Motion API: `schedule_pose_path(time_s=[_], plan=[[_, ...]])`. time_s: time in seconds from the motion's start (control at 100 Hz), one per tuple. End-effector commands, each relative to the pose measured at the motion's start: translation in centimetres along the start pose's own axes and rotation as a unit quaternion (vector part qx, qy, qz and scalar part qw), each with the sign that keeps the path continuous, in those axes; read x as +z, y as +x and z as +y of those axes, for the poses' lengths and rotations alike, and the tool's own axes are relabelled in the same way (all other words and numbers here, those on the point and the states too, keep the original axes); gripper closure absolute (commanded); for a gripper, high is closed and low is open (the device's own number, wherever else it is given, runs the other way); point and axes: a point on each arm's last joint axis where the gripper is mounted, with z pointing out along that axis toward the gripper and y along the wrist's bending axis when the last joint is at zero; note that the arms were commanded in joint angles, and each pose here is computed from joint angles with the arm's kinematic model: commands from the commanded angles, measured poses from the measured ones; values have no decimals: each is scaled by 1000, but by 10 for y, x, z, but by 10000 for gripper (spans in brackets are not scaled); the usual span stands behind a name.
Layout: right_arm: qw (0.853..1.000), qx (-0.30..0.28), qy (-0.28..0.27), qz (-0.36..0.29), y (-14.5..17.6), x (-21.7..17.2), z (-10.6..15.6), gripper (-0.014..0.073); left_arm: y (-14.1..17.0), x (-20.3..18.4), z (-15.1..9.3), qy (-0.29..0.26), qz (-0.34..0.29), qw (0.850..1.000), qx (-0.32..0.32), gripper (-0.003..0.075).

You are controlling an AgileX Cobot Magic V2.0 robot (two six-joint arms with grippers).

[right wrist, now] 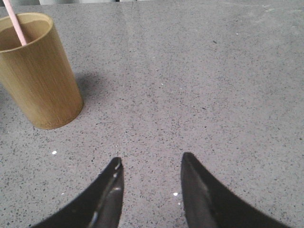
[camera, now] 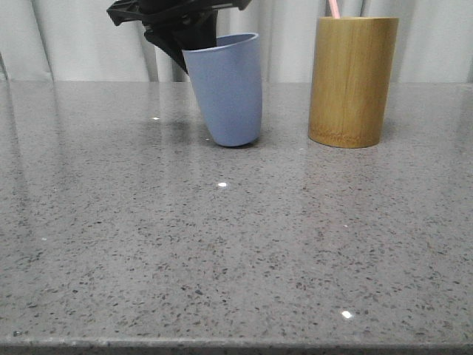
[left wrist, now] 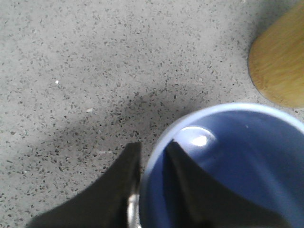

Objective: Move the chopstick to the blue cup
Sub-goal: 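Slide the blue cup with the left gripper toward the bamboo holder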

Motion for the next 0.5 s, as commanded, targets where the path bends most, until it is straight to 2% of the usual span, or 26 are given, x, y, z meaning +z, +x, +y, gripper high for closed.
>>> schedule_pose_path(time_s=[0.0, 0.07, 0.12, 0.49], plan=[[999, 0, -4, -44, -16, -4, 2, 281, -13, -33, -10, 12, -59, 998, 3, 421], [999, 0, -4, -44, -16, -4, 2, 281, -13, -33, -10, 14, -59, 998, 1, 347], [999, 0, -4, -43, -16, -4, 2, 281, -13, -33, -10, 16, -59, 998, 0, 321], [999, 0, -3, -40, -15, -4, 2, 281, -16, -59, -17, 36, -92, 995, -9, 319]])
